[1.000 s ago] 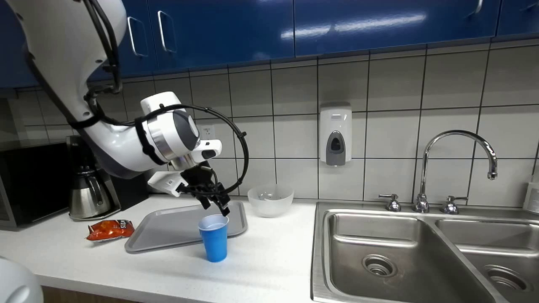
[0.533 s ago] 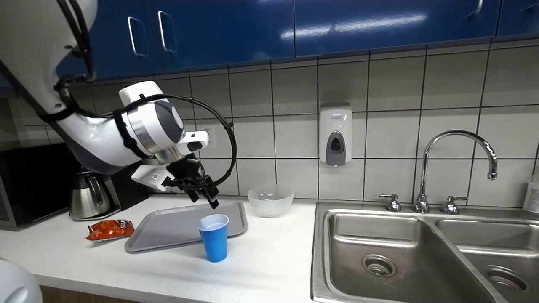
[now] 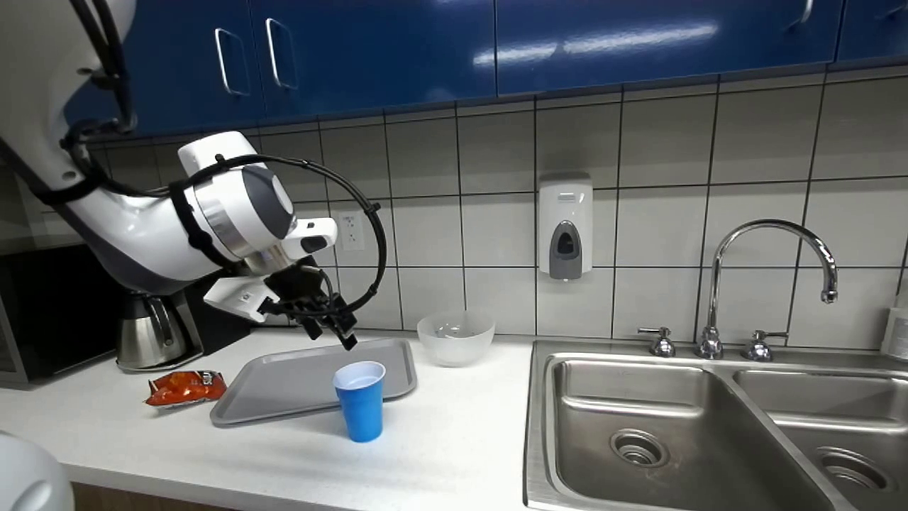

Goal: Move the blue cup from the tray to the counter top

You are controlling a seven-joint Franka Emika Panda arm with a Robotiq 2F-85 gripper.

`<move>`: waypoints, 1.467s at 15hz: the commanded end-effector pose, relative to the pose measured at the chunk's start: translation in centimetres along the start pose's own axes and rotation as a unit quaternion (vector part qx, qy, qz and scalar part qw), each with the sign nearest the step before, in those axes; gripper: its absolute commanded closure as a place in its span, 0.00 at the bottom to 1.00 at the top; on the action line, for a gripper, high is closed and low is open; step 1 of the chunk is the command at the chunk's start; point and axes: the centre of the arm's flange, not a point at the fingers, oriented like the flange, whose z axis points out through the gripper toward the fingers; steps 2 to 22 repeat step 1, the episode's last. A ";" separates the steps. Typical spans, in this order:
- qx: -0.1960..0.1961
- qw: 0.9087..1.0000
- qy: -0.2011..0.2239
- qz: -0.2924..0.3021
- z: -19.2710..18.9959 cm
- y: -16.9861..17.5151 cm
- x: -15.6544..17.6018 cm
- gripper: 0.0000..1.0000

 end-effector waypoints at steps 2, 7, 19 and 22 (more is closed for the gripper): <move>0.000 1.000 0.000 0.000 0.0 0.0 0.0 0.00; 0.000 1.000 0.000 0.000 0.0 0.0 0.0 0.00; 0.000 1.000 0.000 0.000 0.0 0.0 0.0 0.00; 0.000 1.000 0.000 0.000 0.0 0.0 0.0 0.00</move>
